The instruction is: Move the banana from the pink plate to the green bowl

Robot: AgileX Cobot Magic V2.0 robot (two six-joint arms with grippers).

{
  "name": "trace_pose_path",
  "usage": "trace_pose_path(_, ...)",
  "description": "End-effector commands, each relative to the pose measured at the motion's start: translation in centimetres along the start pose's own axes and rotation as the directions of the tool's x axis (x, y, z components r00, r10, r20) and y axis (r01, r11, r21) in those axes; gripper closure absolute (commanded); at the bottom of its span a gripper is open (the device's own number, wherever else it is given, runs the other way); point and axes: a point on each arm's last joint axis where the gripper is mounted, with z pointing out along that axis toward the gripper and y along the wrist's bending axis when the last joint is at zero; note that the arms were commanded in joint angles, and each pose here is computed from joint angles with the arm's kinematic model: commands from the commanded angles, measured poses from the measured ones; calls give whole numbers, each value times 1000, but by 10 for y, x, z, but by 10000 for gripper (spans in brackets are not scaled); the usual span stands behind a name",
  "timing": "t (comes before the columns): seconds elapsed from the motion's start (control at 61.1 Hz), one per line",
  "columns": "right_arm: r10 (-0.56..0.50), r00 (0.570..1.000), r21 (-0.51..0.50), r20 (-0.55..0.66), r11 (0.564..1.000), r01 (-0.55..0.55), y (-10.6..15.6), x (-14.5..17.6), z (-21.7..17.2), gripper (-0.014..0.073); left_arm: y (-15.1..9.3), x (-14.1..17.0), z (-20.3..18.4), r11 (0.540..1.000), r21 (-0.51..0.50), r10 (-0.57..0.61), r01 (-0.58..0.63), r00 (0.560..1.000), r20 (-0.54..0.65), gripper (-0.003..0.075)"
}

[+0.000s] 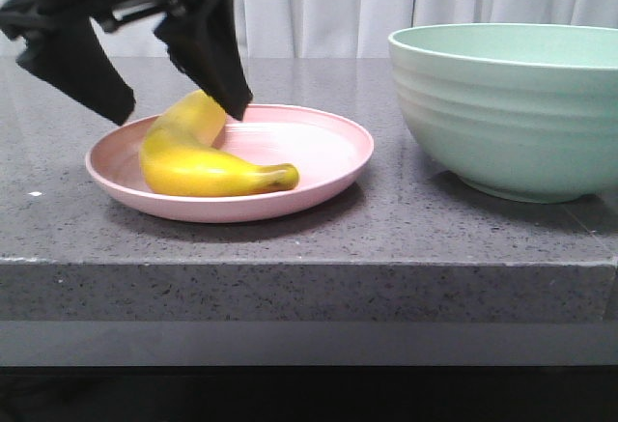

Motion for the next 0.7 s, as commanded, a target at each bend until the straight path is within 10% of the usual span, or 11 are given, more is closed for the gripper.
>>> trace_pose_path(0.0, 4, 995, 4, 100, 1000, -4, 1, -18, -2, -6, -7, -12, -9, 999, 29, -15, 13, 997, 73, 50)
trace_pose_path(0.36, 4, 995, 4, 100, 1000, -4, 1, -18, -2, -6, -3, -13, 15, 1000, 17, -25, 24, 999, 32, 75)
trace_pose_path(0.688, 4, 995, 4, 100, 1000, -4, 1, -18, -2, -6, -3, -18, 16, 1000, 20, -26, 24, 996, 89, 394)
